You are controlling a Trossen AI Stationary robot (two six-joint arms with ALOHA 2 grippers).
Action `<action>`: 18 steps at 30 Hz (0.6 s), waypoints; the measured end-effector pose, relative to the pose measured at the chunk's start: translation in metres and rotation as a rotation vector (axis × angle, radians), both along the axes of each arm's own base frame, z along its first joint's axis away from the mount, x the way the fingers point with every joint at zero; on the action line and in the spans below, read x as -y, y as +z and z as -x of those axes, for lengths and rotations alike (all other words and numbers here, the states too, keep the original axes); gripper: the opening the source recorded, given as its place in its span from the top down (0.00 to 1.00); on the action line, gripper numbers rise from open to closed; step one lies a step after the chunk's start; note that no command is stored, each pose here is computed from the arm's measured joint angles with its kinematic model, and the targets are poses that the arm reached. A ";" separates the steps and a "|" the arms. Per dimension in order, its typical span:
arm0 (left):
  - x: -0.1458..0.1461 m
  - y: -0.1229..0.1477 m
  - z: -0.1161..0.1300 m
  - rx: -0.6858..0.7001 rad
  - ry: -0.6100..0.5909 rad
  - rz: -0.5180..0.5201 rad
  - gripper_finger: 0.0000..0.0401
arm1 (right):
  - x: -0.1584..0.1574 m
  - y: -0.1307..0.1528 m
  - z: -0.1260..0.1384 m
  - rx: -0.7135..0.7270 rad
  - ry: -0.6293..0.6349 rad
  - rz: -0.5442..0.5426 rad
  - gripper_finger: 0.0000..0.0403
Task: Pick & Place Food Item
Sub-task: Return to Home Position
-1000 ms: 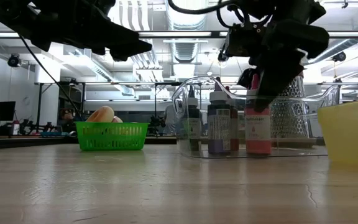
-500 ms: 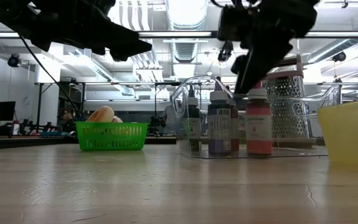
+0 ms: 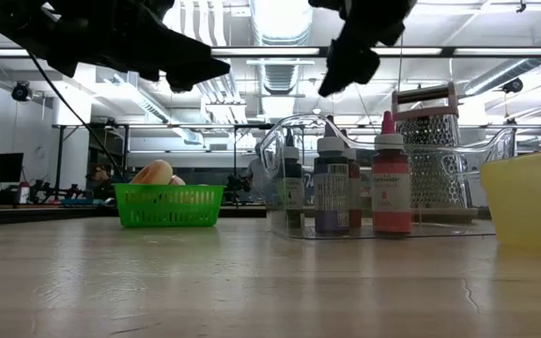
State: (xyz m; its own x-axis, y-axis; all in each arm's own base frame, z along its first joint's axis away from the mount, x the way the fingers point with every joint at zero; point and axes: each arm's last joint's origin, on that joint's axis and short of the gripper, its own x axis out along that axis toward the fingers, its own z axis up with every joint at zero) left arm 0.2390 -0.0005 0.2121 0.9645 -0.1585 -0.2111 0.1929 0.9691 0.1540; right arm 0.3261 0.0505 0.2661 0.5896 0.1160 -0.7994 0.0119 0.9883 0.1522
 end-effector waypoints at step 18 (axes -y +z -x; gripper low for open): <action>0.008 0.015 0.029 -0.049 -0.187 0.095 0.20 | -0.009 0.086 0.050 0.497 0.228 -0.105 0.38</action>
State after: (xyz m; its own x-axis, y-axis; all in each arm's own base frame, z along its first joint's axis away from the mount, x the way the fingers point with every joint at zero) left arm 0.2097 -0.0085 0.2275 0.9053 -0.3554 -0.2325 0.3760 0.9253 0.0496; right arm 0.2760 0.0593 0.3517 0.8433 0.3486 -0.4091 -0.2985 0.9367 0.1829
